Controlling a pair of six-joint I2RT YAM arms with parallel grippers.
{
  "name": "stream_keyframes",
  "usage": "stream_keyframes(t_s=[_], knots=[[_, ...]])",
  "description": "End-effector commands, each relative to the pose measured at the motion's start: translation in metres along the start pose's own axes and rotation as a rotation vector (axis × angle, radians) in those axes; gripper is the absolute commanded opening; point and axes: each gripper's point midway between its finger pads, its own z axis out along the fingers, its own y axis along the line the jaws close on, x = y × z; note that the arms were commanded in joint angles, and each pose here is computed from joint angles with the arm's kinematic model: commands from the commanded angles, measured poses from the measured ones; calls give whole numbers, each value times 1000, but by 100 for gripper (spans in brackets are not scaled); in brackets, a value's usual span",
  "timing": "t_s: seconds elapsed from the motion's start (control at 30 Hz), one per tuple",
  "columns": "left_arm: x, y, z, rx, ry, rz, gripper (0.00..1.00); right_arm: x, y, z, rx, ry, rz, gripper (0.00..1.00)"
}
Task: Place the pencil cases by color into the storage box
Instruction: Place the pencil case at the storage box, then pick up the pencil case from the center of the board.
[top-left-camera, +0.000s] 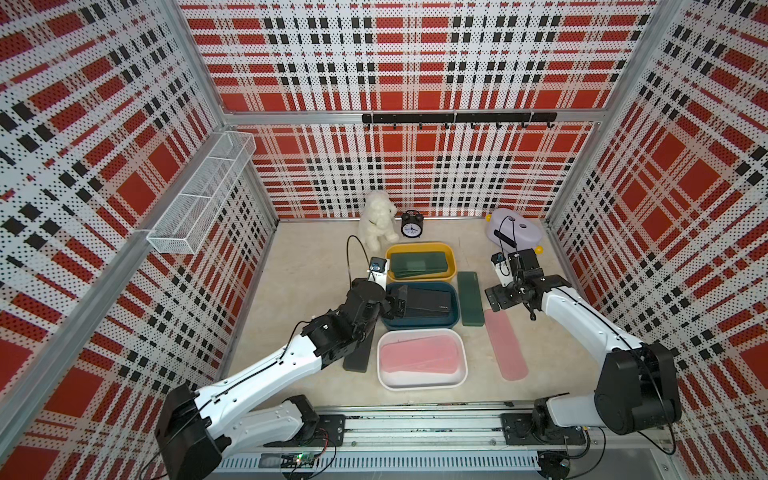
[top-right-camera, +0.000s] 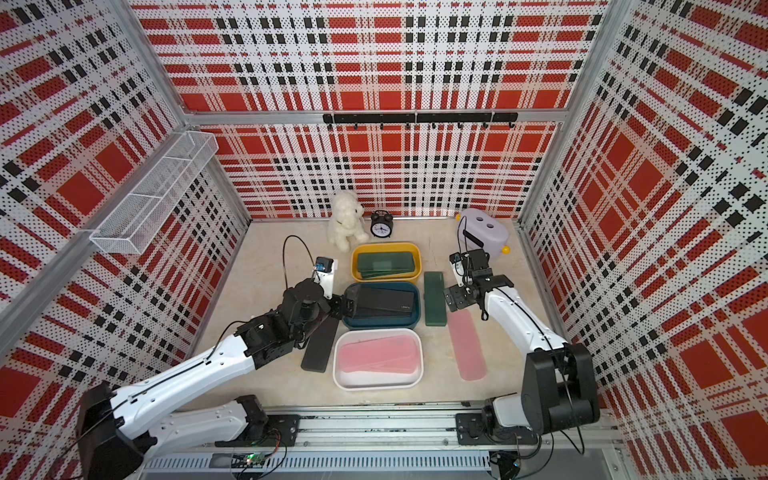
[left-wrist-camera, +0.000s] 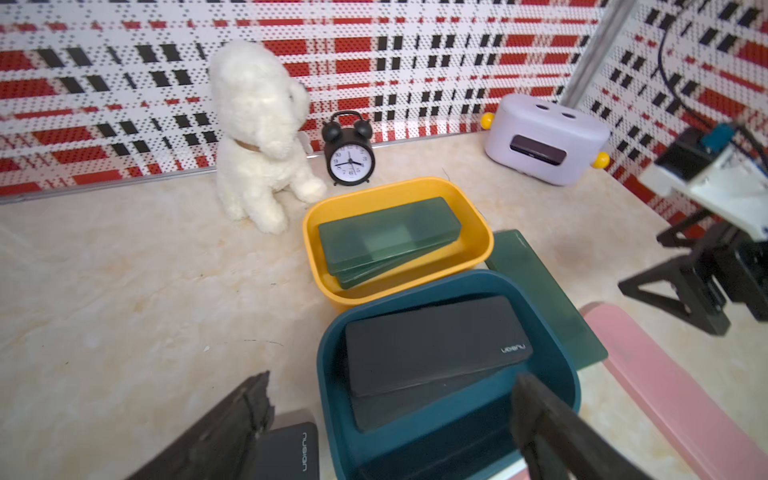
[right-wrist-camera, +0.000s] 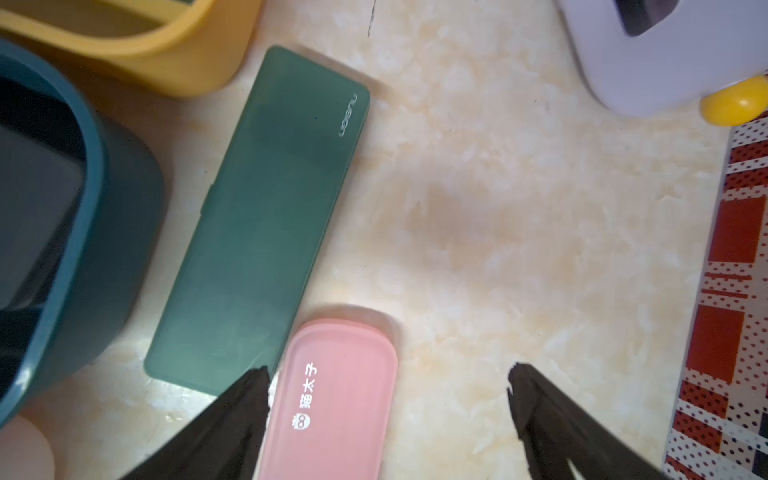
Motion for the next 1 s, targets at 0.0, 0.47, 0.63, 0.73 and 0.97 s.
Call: stream_keyframes(t_s=[0.0, 0.47, 0.63, 0.73, 0.97], knots=[[-25, 10, -2, 27, -98, -122, 95, 16, 3, 3, -23, 74, -22, 96], [-8, 41, 14, -34, -51, -150, 95, 34, 14, 3, -79, 146, -22, 98], [-6, 39, 19, -28, -38, -138, 95, 48, 16, 5, -93, 210, -44, 100], [-5, 38, 21, -21, -32, -133, 95, 48, 16, 4, -94, 211, -50, 100], [1, 39, 21, -24, -21, -133, 95, 68, 25, 16, -132, 330, -127, 100]])
